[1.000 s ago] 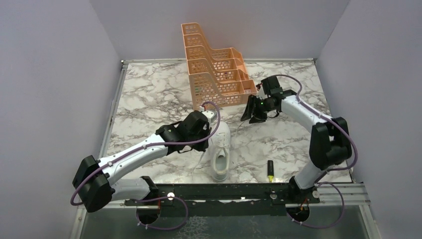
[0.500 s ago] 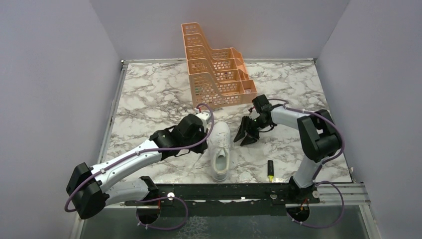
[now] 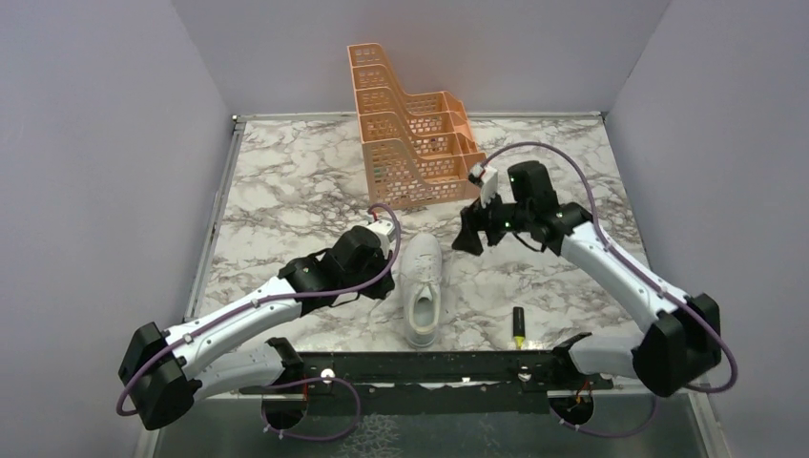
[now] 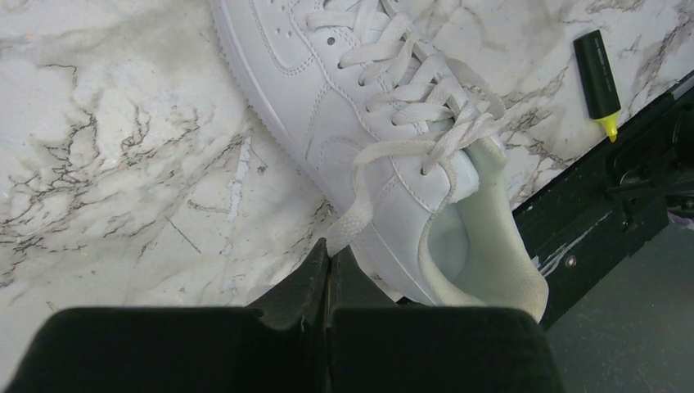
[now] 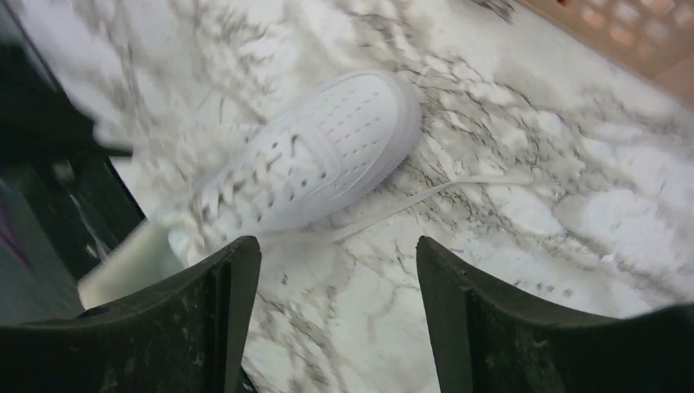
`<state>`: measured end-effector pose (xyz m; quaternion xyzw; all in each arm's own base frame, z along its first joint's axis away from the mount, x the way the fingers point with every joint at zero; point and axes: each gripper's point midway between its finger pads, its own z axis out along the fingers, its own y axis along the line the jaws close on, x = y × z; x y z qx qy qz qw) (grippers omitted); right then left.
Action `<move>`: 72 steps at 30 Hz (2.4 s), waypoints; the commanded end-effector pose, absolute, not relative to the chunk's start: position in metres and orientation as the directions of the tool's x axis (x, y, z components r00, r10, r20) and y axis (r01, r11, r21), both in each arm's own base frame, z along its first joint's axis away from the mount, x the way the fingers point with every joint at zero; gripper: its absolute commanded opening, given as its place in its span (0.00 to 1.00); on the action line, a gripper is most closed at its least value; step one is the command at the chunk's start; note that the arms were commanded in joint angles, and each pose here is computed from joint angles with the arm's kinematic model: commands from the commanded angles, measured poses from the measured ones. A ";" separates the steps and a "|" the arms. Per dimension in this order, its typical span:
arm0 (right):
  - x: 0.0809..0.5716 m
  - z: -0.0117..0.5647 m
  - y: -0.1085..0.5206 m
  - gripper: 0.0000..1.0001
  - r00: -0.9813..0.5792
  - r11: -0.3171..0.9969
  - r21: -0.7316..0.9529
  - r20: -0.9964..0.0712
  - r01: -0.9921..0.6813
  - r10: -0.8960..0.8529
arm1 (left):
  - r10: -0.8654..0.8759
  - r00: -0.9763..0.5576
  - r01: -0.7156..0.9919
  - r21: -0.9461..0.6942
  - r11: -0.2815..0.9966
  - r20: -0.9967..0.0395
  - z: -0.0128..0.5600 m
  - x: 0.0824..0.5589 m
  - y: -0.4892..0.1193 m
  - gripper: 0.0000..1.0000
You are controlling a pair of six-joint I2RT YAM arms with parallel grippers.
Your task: Tie the shoes
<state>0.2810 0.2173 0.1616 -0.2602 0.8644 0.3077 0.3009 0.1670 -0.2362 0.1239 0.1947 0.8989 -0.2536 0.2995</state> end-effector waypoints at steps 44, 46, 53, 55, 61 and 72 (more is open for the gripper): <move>0.238 0.046 0.258 0.33 0.070 0.091 -0.154 -0.798 -0.984 -0.598 | 0.088 -0.690 0.520 -0.407 0.751 -0.719 0.154 0.175 -0.247 0.00; 0.233 0.052 0.261 0.17 0.052 0.090 -0.126 -0.816 -0.988 -0.576 | 0.077 -0.667 0.533 -0.402 0.744 -0.741 0.158 0.177 -0.247 0.00; 0.230 0.087 0.250 0.01 -0.178 0.262 0.021 -0.784 -0.965 -0.595 | 0.139 -0.594 0.603 -0.324 0.729 -0.792 0.157 0.183 -0.246 0.00; 0.229 0.102 0.244 0.01 -0.274 0.357 0.068 -0.775 -0.932 -0.569 | 0.161 -0.567 0.623 -0.292 0.726 -0.808 0.157 0.185 -0.246 0.00; 0.235 0.126 0.232 0.01 -0.685 0.714 0.299 -0.647 -0.633 -0.336 | 0.213 -0.484 0.707 -0.236 0.667 -0.849 0.162 0.188 -0.256 0.00; 0.215 0.133 0.219 0.01 -0.948 0.898 0.380 -0.298 -0.221 -0.107 | 0.227 -0.478 0.721 -0.232 0.653 -0.848 0.151 0.196 -0.268 0.00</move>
